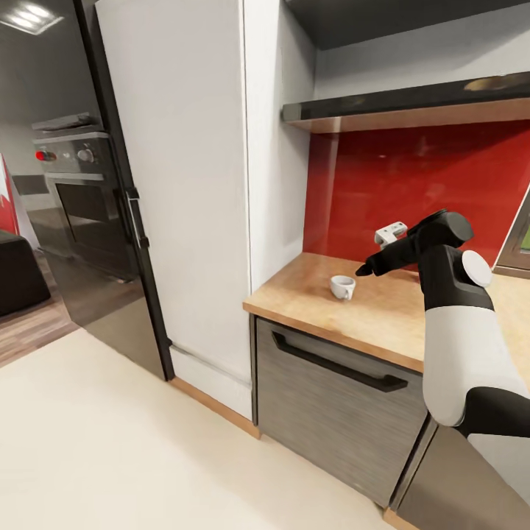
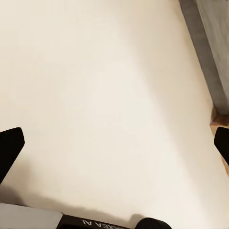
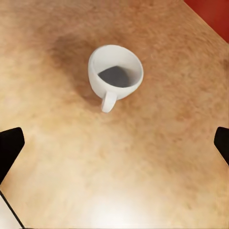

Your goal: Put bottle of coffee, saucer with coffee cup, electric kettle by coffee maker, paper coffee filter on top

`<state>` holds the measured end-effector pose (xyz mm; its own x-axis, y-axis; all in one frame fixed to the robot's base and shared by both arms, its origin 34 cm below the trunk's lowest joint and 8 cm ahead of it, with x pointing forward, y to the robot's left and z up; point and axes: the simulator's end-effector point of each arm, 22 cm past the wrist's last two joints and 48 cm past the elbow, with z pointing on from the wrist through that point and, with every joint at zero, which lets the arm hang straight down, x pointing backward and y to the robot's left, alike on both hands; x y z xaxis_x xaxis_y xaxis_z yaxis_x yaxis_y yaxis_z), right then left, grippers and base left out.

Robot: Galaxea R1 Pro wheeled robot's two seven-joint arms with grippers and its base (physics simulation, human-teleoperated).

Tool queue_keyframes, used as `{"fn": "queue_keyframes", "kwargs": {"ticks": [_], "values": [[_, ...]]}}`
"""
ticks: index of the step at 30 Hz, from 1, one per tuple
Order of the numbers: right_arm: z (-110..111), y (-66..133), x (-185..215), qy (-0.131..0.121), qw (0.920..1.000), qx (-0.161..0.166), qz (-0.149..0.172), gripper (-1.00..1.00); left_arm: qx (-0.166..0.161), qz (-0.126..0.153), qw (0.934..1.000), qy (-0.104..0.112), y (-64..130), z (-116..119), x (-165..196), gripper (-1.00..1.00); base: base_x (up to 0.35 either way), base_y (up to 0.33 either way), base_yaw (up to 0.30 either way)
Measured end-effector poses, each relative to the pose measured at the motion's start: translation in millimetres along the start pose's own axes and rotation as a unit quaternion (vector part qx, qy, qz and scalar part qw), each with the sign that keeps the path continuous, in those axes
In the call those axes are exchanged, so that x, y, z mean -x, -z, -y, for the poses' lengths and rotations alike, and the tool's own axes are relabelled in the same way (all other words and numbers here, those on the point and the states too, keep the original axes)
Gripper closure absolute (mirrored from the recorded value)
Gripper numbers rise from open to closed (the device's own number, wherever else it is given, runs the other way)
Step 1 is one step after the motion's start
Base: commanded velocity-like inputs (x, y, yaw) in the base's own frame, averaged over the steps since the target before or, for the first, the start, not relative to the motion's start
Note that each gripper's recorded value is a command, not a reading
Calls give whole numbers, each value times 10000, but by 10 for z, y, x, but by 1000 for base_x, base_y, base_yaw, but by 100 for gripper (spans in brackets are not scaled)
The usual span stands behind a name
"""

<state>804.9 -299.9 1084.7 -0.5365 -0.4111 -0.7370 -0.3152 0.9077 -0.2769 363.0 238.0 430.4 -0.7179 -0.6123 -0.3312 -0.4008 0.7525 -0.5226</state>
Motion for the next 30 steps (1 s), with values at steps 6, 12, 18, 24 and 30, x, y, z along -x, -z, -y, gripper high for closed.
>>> {"fn": "queue_keyframes", "kwargs": {"ticks": [6,12,18,24,30], "values": [[-17,-50,-46,-3,10000,42,-81,-100,2,3,10000,-3,1,-5,7,-100,138,-23,0],[-11,-114,-101,80,9998,34,-172,-100,3,2,10000,-3,3,-8,6,-100,129,-50,0],[2,-168,-140,179,9996,4,-232,-100,7,-1,10000,-1,4,-11,2,-100,190,-77,0],[-13,-204,-171,196,9994,31,-284,-100,8,-1,10000,-1,3,-10,3,-100,107,-13,0],[-30,-238,-203,201,9992,63,-335,-100,8,-2,10000,-1,3,-11,2,-100,133,-1,0]]}}
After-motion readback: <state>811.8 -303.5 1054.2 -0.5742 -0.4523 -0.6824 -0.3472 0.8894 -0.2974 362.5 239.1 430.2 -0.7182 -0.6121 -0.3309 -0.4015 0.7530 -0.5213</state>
